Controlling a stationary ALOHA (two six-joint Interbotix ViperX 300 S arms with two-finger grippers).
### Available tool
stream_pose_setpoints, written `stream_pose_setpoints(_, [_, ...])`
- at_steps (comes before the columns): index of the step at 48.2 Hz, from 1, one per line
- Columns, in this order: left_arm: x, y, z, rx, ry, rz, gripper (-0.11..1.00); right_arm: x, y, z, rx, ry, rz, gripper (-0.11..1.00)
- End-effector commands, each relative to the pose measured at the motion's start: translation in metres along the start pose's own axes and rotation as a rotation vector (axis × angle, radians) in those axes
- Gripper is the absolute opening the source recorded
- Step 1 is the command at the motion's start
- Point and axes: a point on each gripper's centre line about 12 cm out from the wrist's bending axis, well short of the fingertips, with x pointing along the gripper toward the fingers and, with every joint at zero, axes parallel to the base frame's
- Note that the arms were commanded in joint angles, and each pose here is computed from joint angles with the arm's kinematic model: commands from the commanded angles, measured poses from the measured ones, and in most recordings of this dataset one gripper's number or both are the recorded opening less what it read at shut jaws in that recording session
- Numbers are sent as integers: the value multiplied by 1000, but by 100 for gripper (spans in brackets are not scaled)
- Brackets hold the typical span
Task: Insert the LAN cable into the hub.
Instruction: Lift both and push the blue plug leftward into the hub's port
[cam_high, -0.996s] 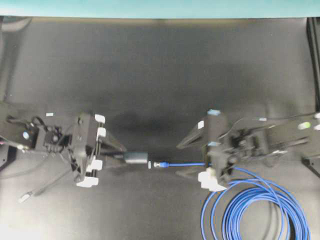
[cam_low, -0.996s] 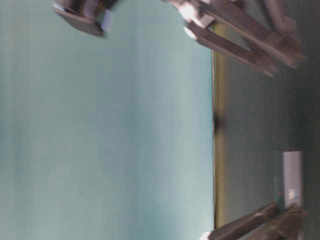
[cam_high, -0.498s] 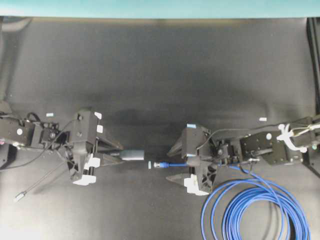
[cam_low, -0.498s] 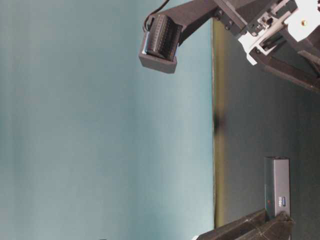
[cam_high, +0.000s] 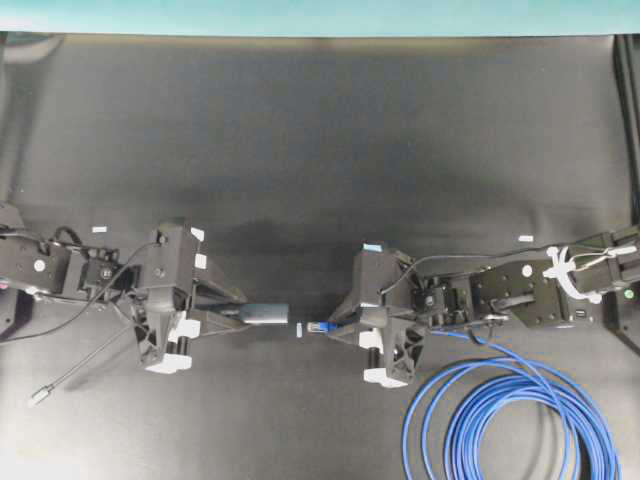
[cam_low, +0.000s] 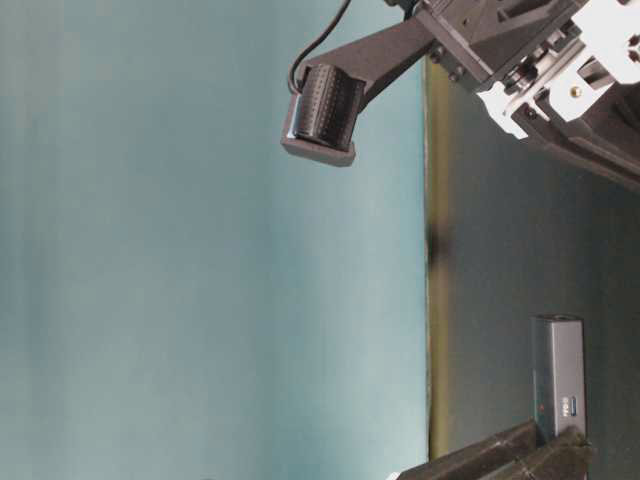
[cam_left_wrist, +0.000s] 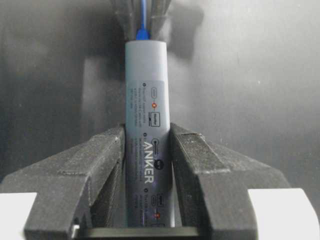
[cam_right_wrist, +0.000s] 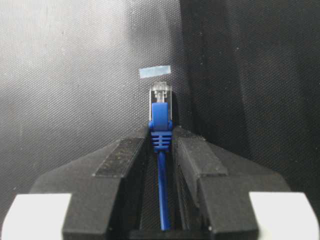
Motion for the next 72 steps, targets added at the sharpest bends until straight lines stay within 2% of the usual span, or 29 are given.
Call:
stream_pose_setpoints(1, [1, -2, 13, 1, -29, -5, 28, -11, 2, 17, 28, -48, 5, 13])
stream_pose_setpoints(14, [0, -2, 13, 3, 6, 1, 28, -42, 1, 47, 50, -101, 5, 13])
stream_pose_setpoints(31, [4, 5, 19, 9, 7, 20, 28, -39, 5, 64, 44, -120, 13, 13])
stream_pose_setpoints(59, [9, 7, 19, 13, 20, 27, 28, -38, 6, 64, 43, -118, 14, 13])
stream_pose_setpoints(72, [17, 6, 22, 46, 27, 25, 28, -36, 6, 63, 44, -114, 13, 13])
